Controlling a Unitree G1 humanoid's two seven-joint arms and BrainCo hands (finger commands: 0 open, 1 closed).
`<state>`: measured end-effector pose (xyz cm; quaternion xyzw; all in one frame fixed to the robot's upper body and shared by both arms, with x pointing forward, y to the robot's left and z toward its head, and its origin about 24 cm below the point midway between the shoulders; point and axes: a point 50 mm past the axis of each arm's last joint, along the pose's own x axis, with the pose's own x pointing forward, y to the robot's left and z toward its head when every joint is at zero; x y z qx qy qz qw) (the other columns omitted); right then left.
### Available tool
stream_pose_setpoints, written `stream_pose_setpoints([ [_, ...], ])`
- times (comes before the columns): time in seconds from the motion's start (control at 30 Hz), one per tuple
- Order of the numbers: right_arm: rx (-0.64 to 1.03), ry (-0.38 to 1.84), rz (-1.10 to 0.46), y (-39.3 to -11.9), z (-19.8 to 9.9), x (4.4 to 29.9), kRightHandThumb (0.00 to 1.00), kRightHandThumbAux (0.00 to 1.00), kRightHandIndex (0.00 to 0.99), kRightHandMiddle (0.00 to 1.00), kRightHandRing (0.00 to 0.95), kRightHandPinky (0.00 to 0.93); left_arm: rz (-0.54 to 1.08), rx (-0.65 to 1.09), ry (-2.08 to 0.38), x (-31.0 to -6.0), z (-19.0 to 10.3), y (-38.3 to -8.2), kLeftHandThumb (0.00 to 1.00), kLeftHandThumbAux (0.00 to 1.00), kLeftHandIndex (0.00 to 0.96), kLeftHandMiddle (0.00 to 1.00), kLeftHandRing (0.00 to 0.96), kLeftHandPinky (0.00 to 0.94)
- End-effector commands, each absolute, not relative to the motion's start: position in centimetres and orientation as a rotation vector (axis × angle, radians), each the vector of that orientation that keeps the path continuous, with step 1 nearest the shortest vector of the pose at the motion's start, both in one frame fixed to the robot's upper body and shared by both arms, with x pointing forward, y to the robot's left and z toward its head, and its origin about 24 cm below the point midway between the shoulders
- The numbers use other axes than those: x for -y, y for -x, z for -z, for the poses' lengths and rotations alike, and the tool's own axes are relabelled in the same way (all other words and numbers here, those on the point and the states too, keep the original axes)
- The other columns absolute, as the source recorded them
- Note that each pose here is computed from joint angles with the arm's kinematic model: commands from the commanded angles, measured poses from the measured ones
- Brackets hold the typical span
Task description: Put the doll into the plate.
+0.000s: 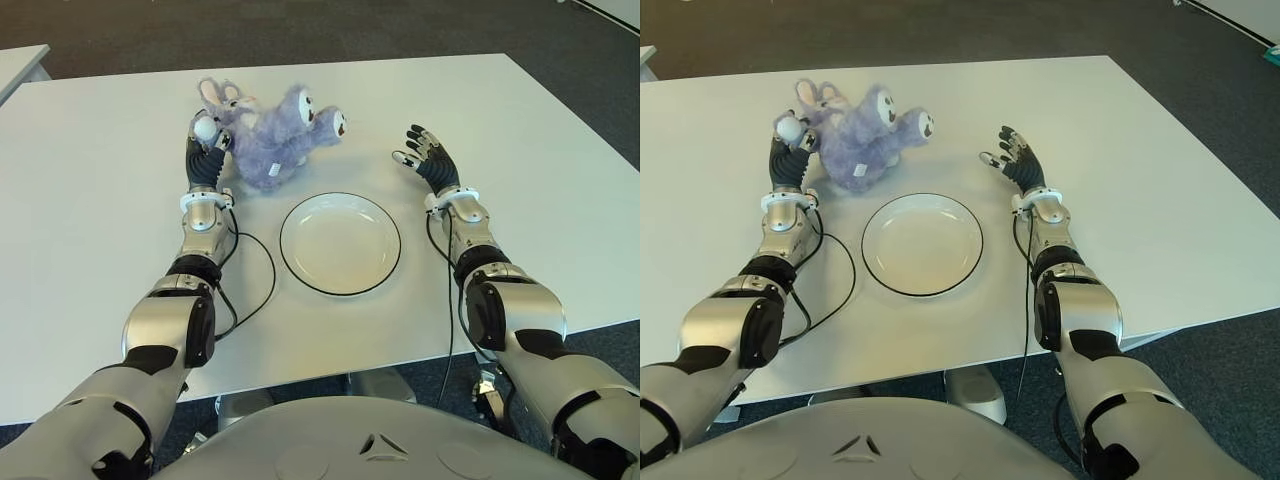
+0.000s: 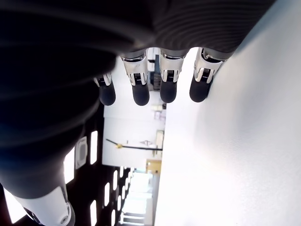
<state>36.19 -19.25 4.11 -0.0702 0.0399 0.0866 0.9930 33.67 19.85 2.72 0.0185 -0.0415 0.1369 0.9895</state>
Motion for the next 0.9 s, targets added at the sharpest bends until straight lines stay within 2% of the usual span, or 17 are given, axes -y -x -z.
stream_pose_setpoints([
  [0.03,-0.317,0.108,-0.2,-33.2,1.2,18.7,0.137,0.724,0.014,0.034,0.029,0.048,-0.314,-0.026,-0.025,-18.9,0.4,-31.9,0.56,0.537,0.137,0.232,0.271,0.296],
  [0.27,-0.316,0.109,-0.201,-33.3,1.2,18.8,0.133,0.724,0.014,0.033,0.028,0.045,-0.356,-0.004,-0.055,-18.7,-0.3,-32.3,0.593,0.544,0.18,0.276,0.296,0.326],
  [0.33,-0.315,0.109,-0.202,-33.3,1.2,18.8,0.136,0.72,0.012,0.03,0.027,0.046,-0.363,0.003,-0.064,-18.6,-0.5,-32.5,0.629,0.547,0.213,0.293,0.312,0.337],
  [0.63,-0.314,0.107,-0.201,-33.3,1.1,18.8,0.151,0.722,0.012,0.029,0.026,0.046,-0.37,0.026,-0.091,-18.3,-1.1,-33.0,0.697,0.543,0.272,0.313,0.322,0.338],
  [0.7,-0.314,0.107,-0.201,-33.3,1.1,18.8,0.153,0.724,0.013,0.03,0.026,0.046,-0.37,0.026,-0.093,-18.3,-1.2,-33.0,0.712,0.677,0.393,0.32,0.328,0.344],
  [0.9,-0.313,0.105,-0.199,-33.3,1.1,18.7,0.158,0.728,0.014,0.033,0.028,0.047,-0.372,0.032,-0.104,-18.3,-1.5,-33.3,0.718,0.695,0.414,0.337,0.339,0.346],
])
